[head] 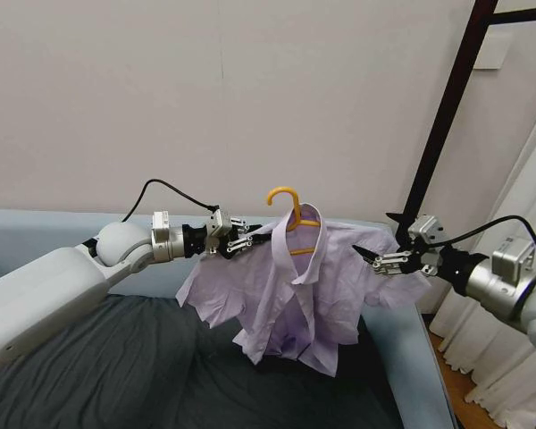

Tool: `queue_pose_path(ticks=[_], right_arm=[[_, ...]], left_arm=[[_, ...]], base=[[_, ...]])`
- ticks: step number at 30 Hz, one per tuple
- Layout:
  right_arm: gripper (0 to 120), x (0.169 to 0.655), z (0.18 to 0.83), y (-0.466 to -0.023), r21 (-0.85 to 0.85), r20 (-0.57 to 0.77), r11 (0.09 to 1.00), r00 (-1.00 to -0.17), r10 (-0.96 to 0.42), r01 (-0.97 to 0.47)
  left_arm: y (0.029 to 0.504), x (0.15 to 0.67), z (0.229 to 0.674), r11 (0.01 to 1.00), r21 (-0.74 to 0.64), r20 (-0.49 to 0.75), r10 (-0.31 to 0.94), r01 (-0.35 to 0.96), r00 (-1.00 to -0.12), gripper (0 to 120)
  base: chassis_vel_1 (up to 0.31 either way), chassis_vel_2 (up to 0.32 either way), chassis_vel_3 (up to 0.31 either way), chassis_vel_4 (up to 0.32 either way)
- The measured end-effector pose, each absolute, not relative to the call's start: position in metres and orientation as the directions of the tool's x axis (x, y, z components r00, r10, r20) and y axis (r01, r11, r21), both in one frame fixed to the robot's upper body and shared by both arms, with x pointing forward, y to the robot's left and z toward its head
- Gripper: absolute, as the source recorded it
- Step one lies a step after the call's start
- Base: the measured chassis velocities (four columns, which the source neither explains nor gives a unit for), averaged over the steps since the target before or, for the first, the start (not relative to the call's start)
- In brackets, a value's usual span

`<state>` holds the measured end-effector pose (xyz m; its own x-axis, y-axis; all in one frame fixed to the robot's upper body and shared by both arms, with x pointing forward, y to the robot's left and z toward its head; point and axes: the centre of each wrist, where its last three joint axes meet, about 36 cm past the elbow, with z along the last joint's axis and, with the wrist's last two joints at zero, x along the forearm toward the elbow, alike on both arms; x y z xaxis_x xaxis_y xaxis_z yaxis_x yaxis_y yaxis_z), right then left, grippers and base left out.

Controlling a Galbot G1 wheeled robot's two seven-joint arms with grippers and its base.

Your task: Pick up the clothes from the sofa and hang them on the clothes hanger.

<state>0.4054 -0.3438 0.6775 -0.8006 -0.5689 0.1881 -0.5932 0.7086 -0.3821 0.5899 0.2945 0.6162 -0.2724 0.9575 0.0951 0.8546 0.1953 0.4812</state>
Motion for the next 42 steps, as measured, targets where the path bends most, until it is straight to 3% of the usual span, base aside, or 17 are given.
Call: queue_pose_path(ticks=[12, 23, 34, 42], right_arm=[[100, 0.407, 0.71, -0.368, -0.323, 0.434, 0.557, -0.643, -0.631, -0.765], [100, 0.41, 0.698, -0.373, -0.277, 0.503, 0.619, -0.66, -0.559, -0.735], [99, 0.41, 0.68, -0.368, -0.231, 0.506, 0.62, -0.637, -0.581, -0.75], [73, 0.412, 0.676, -0.37, -0.212, 0.498, 0.637, -0.643, -0.582, -0.741]], left_arm=[[0.257, 0.598, 0.612, 0.083, 0.508, 0.128, 0.977, 0.857, -0.171, 7], [0.257, 0.592, 0.6, 0.058, 0.516, 0.15, 0.976, 0.855, -0.157, 7], [0.25, 0.585, 0.601, 0.043, 0.507, 0.13, 0.983, 0.861, -0.126, 7], [0.251, 0.584, 0.599, 0.04, 0.502, 0.132, 0.984, 0.864, -0.122, 7]], base=[[0.0, 0.0, 0.0, 0.0], [0.0, 0.0, 0.0, 0.0], [0.0, 0.0, 0.0, 0.0], [0.0, 0.0, 0.0, 0.0]])
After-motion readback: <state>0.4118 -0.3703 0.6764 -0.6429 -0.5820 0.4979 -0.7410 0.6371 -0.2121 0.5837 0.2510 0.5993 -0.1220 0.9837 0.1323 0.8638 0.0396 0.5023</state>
